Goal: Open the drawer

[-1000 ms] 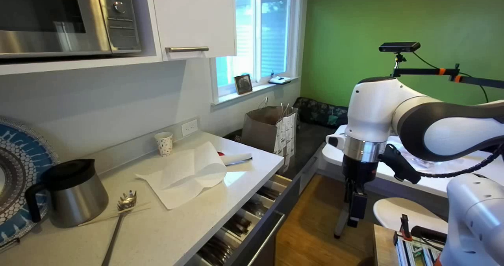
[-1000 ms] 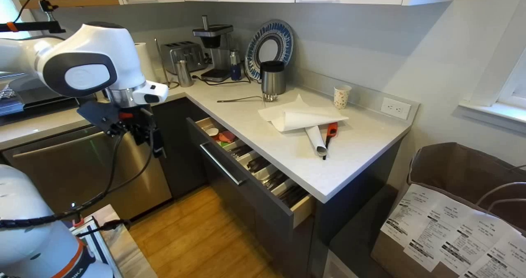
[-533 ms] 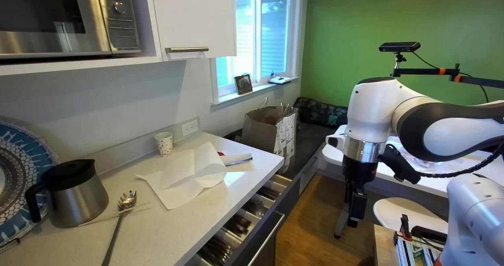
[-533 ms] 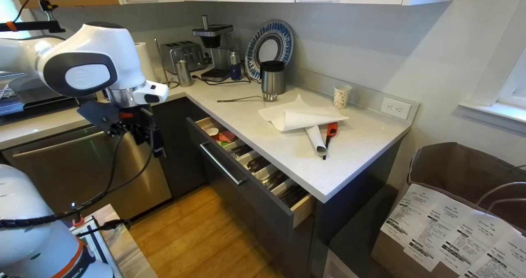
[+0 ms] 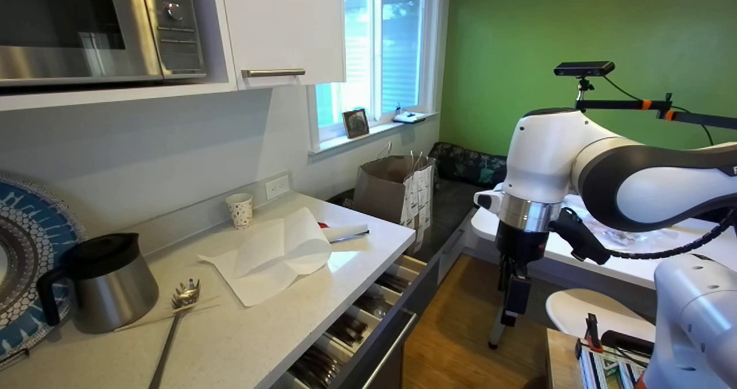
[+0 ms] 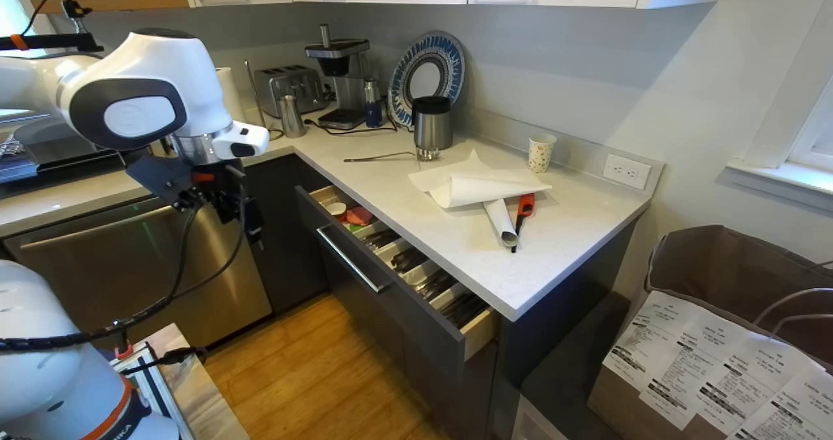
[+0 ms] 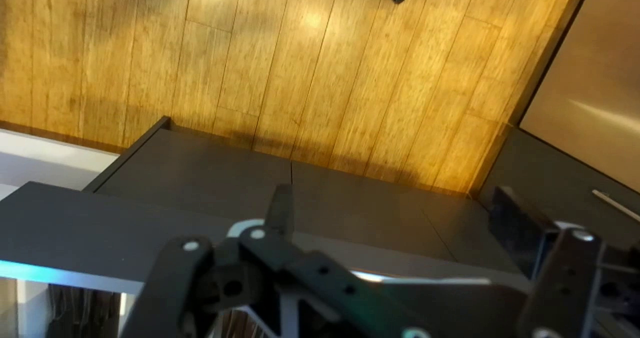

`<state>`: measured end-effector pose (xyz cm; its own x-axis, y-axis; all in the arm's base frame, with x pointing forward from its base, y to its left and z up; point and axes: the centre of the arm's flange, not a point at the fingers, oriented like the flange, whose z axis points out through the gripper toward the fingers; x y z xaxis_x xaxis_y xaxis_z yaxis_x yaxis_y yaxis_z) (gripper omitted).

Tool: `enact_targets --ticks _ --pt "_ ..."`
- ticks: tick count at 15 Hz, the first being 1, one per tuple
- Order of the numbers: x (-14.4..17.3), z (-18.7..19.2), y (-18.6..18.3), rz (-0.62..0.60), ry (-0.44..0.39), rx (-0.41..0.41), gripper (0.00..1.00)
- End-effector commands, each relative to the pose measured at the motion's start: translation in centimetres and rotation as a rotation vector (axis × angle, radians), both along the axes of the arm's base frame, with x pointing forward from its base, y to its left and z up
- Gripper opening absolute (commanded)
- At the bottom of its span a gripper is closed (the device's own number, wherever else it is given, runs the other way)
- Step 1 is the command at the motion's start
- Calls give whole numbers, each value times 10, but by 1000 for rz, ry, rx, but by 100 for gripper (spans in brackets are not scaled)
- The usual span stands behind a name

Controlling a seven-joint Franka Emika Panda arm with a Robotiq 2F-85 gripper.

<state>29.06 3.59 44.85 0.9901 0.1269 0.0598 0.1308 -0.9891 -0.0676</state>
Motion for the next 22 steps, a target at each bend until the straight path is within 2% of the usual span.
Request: enact_targets --ticks 1,5,9,10,11,12,17,20,22 --pt "41 -8 -7 -25 -82 -17 100" --pt "93 -23 -6 -88 -173 -20 100" --pt "136 -39 2 -158 -221 -28 100" --pt "145 -44 4 -170 -231 -35 75" --pt "153 -48 7 -179 -231 -40 73" --pt "160 -53 11 -183 -224 -41 66" --pt "189 -84 30 -212 -206 -75 27" --pt "202 -106 37 -252 -225 -99 4" --pt "210 -119 41 -278 -236 -122 0"
